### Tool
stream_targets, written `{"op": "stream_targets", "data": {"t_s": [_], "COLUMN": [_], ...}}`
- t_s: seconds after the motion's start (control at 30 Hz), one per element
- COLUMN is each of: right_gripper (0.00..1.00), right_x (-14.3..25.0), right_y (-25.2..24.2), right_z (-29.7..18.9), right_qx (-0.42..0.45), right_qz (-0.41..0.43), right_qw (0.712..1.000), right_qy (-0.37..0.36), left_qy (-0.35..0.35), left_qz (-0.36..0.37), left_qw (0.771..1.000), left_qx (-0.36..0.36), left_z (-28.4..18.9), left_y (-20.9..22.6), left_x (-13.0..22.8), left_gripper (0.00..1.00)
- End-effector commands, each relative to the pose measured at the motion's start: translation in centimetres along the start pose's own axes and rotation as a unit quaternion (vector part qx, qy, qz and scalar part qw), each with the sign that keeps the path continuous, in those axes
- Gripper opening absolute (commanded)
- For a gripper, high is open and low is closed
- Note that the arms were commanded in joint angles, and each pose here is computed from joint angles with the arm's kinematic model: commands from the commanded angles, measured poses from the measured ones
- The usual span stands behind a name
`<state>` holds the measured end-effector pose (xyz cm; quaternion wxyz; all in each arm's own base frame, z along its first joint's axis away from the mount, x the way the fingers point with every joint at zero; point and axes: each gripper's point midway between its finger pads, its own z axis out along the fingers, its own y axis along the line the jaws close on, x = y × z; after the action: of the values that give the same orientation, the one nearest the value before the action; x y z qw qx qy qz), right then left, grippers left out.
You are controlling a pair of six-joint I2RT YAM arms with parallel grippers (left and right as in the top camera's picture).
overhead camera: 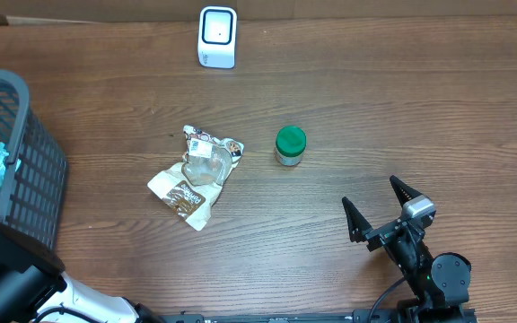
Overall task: Scan the item barcode
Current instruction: 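Reach within the basket with the left gripper for another item, then grasp the mint-green package in the basket with the left gripper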
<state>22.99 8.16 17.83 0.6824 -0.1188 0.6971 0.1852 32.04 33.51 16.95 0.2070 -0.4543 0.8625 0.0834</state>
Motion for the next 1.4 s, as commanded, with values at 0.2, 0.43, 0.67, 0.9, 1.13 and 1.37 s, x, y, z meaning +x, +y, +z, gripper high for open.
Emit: {"op": "stream_targets", "data": {"t_s": [0.2, 0.43, 0.67, 0.9, 1.13, 1.37], "right_gripper": [1.00, 1.00, 1.00, 1.00, 1.00, 1.00], "right_x": [0.2, 0.2, 0.2, 0.2, 0.2, 0.2], "right_y": [0.0, 0.0, 0.0, 0.0, 0.0, 0.0], "right_z": [0.0, 0.0, 0.0, 0.0, 0.0, 0.0], "right_qx": [-0.001, -0.001, -0.001, 0.000, 0.000, 0.000], "right_qz": [-0.001, -0.001, -0.001, -0.001, -0.001, -0.001], "right_qw": [1.000, 1.000, 1.000, 1.000, 1.000, 1.000], "right_qy": [-0.002, -0.002, -0.002, 0.000, 0.000, 0.000], "left_qy": [-0.021, -0.021, -0.029, -0.005, 0.006, 0.050], "left_qz": [0.148, 0.221, 0.231, 0.281, 0.285, 0.288], "left_qw": [0.989, 0.975, 0.973, 0.960, 0.958, 0.956], "left_qx": [0.001, 0.003, 0.003, 0.010, 0.012, 0.016], "left_z": [5.5, 7.4, 9.2, 12.2, 14.2, 16.5], "left_y": [-0.2, -0.2, -0.2, -1.3, -1.6, -1.3], "left_x": [1.6, 2.9, 3.5, 5.0, 5.8, 8.3], "left_gripper": [0.82, 0.81, 0.82, 0.74, 0.73, 0.52]}}
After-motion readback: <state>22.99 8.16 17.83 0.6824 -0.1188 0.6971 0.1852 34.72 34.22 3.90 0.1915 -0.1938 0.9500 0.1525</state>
